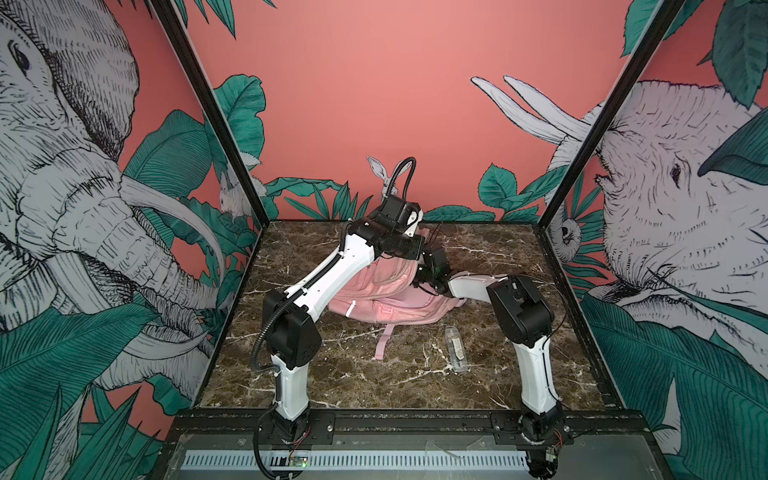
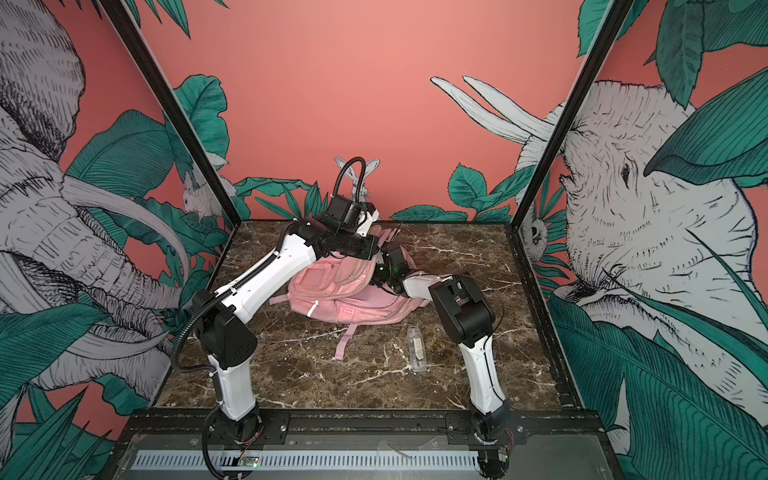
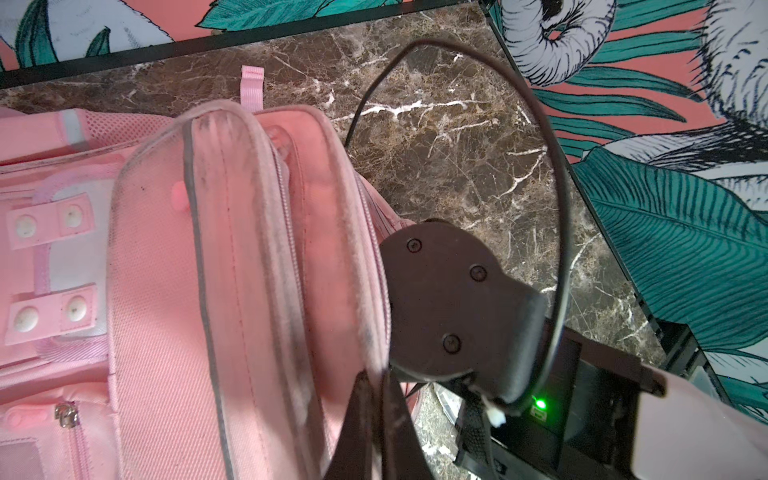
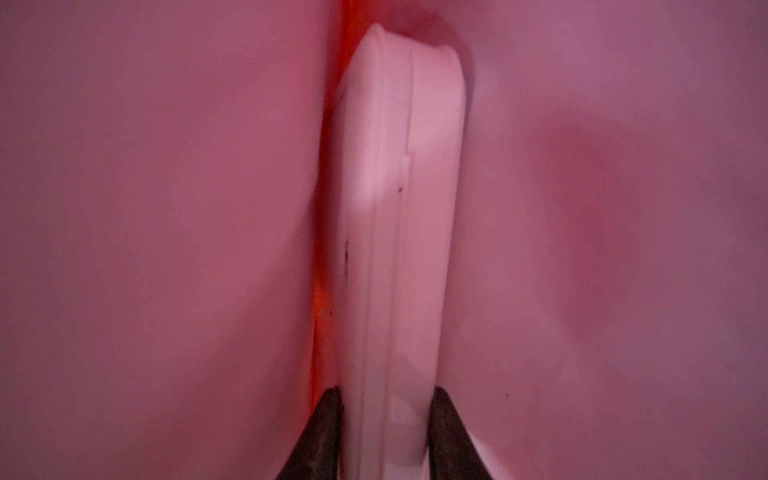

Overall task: Pack the student bag
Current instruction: 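Push the pink pencil case down inside the backpack and open the right gripper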

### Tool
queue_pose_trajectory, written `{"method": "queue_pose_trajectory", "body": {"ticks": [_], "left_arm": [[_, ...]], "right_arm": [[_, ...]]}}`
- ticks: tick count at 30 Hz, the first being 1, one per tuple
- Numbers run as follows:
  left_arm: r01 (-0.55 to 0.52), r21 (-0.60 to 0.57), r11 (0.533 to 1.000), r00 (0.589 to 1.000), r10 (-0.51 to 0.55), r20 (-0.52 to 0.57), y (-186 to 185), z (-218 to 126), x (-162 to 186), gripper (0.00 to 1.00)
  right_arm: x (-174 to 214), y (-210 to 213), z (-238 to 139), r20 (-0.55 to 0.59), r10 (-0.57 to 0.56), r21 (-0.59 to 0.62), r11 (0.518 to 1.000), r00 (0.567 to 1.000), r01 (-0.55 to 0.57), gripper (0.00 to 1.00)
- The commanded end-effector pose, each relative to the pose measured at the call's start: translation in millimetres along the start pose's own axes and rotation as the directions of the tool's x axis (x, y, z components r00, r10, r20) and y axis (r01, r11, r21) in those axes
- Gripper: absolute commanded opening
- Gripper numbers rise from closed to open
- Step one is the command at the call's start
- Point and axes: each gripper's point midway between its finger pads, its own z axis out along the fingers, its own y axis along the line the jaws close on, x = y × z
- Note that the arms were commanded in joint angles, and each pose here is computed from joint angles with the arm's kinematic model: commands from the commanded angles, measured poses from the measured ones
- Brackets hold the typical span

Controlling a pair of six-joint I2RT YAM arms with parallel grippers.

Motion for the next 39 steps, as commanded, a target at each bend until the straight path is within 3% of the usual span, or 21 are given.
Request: {"method": "queue_pose_trajectory", "body": {"ticks": [1,9,13,16,21,39], "left_arm": [[-0.026,0.065,0.998,0.993,0.018,0.118,-21,-34,-25,0.0],[-0.022,0.066,0.998,0.993,0.014,0.117,-20,-32,-25,0.0],[-0.021,0.064,0.998,0.994,0.013,0.113,-20,-28,-26,0.0],[-0.021,0.061,0.998,0.994,0.014,0.113,-19,-27,-26,0.0],[-0.024,0.065,0.998,0.993,0.016,0.117,-19,-25,-27,0.0],[-0.011,0.072,0.997,0.997,0.006,0.073,-13,0,-22,0.0]], "right_arm": [[2,0,13,-0.017,-0.025,-0.004,1.0,1.0,0.025,0.16],[7,27,27,-0.045,-0.01,-0.122,0.993,0.999,0.004,0.12],[10,30,20,-0.045,-0.008,-0.142,0.99,0.999,0.002,0.19],[12,27,10,-0.044,-0.016,-0.127,0.992,0.999,0.01,0.38],[16,11,-9,-0.04,-0.028,-0.06,0.998,0.999,0.025,0.55],[23,-43,-104,0.01,-0.103,0.218,0.971,0.995,0.098,0.61]]}}
